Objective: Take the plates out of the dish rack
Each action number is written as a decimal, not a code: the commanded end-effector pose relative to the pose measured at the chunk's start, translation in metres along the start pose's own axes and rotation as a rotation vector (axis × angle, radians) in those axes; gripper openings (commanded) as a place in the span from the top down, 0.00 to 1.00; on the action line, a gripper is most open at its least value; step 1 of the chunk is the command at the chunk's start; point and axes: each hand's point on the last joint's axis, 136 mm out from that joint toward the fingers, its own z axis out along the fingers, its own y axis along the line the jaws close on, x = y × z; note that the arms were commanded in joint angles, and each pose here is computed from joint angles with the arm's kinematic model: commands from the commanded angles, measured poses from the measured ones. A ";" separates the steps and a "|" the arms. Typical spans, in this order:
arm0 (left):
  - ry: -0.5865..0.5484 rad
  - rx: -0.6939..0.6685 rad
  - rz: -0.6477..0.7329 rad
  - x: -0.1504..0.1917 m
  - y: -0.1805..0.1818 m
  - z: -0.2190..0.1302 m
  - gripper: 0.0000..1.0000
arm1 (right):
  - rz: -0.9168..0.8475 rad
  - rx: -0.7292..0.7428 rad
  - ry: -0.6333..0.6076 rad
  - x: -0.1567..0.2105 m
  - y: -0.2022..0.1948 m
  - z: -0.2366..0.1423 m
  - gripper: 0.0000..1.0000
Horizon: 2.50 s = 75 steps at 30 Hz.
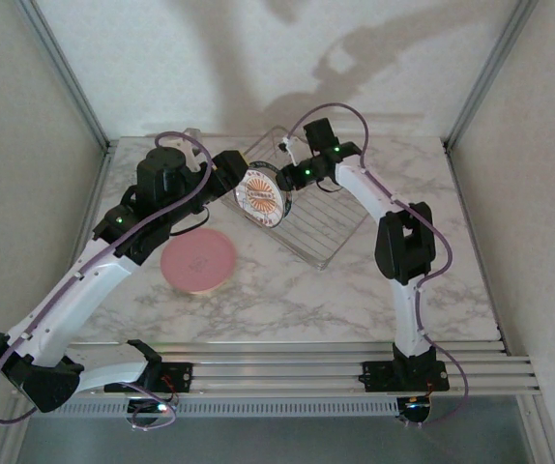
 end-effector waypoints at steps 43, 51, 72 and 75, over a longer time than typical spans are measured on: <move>-0.042 0.032 -0.021 -0.002 -0.002 -0.004 0.38 | -0.264 0.536 -0.313 -0.087 0.015 -0.150 1.00; -0.009 0.062 -0.022 0.002 -0.009 0.010 0.37 | -0.188 0.669 -0.432 -0.094 0.002 -0.229 1.00; 0.200 0.267 -0.137 0.034 -0.045 0.099 0.28 | 0.485 0.051 -0.669 -0.069 0.026 -0.312 1.00; 0.216 0.259 -0.144 0.038 -0.042 0.108 0.29 | 0.533 -0.043 -0.670 -0.073 0.033 -0.310 1.00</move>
